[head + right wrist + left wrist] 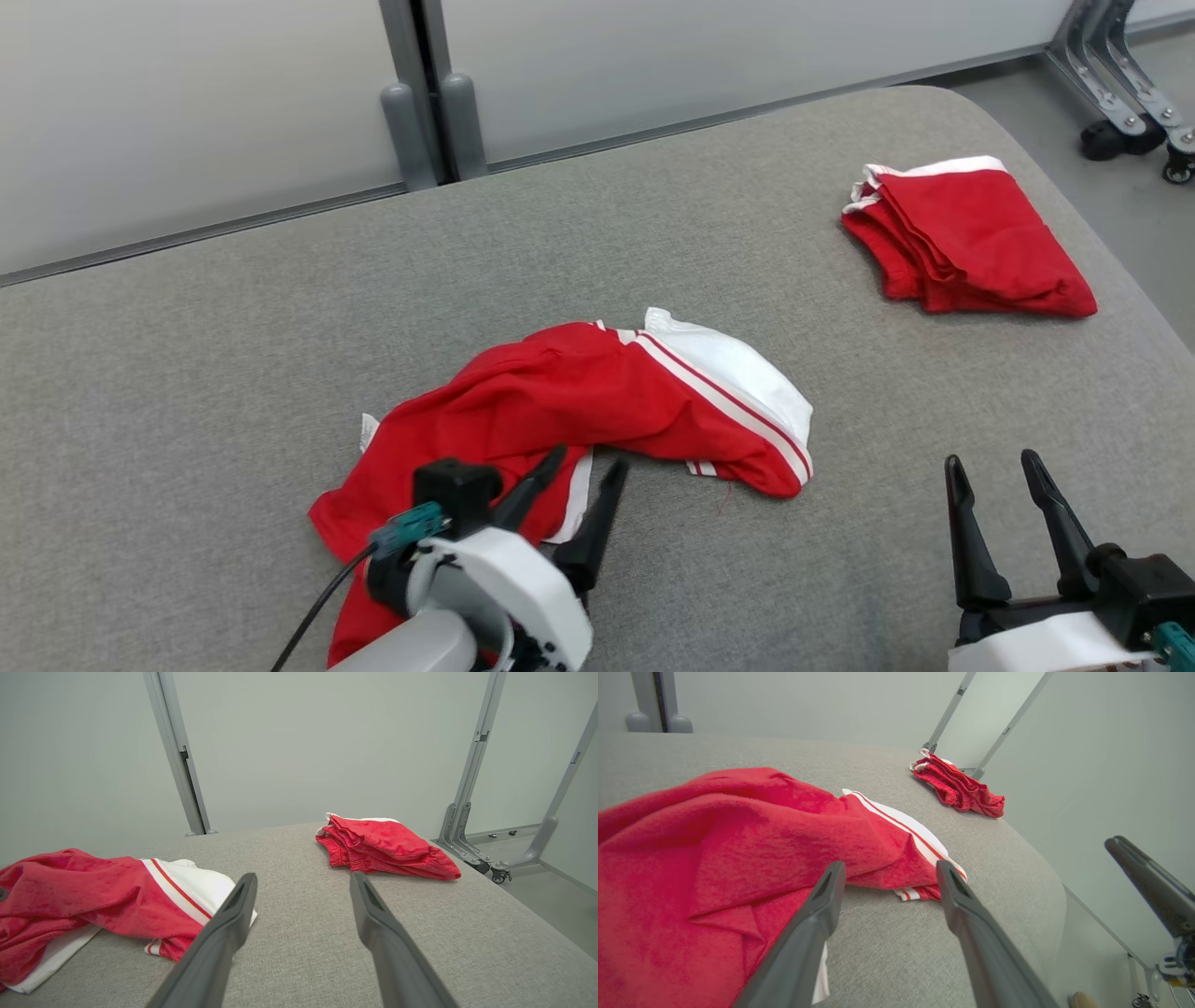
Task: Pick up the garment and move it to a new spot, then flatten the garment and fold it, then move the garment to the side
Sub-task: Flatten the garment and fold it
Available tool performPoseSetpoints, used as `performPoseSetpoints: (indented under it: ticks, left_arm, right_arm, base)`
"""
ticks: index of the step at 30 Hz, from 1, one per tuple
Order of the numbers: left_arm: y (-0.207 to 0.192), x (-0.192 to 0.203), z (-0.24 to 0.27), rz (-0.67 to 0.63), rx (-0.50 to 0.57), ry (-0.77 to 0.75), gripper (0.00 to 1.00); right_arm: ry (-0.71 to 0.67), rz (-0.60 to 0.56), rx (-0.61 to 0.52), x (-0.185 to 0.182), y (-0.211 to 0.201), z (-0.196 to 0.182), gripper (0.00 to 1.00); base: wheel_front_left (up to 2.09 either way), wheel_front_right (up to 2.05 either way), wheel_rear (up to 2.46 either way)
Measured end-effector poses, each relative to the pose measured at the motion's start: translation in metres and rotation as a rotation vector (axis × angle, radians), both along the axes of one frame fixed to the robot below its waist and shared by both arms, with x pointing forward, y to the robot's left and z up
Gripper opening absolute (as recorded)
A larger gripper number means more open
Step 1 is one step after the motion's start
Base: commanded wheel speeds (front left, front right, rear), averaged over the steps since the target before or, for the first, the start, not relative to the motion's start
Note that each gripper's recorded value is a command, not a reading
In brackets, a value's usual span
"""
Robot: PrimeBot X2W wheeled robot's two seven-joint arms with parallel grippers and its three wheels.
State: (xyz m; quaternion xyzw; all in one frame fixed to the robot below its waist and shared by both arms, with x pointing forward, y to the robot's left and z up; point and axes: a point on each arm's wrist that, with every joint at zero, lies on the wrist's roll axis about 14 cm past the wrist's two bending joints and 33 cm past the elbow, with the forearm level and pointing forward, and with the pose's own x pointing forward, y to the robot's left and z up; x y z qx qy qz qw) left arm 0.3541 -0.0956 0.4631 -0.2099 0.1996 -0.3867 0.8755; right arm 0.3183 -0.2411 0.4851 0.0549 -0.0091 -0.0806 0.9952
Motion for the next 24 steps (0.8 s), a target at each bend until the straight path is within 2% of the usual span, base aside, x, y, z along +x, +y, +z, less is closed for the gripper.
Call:
performPoseSetpoints:
  ticks: [5,9,13,24]
  left_arm:
    - [0.074,0.009,-0.006,0.246,0.066,0.002,1.0]
    - [0.107,-0.01,-0.026,0.34,0.119,0.057,1.0]
    - [0.113,-0.021,-0.031,0.351,0.133,0.082,1.0]
    - [0.095,-0.034,-0.05,0.265,0.164,0.161,1.0]
  right_arm:
    - [0.007,0.038,-0.012,0.002,0.01,-0.003,1.0]
    - [0.002,0.086,-0.021,0.009,0.024,-0.001,1.0]
    - [-0.005,0.12,-0.027,0.014,0.033,0.0,1.0]
    - [0.012,0.141,-0.031,0.018,0.039,-0.005,1.0]
  base:
    - [0.0,0.0,0.0]
    - [0.0,0.0,0.0]
    - [0.0,0.0,0.0]
    - [0.0,0.0,0.0]
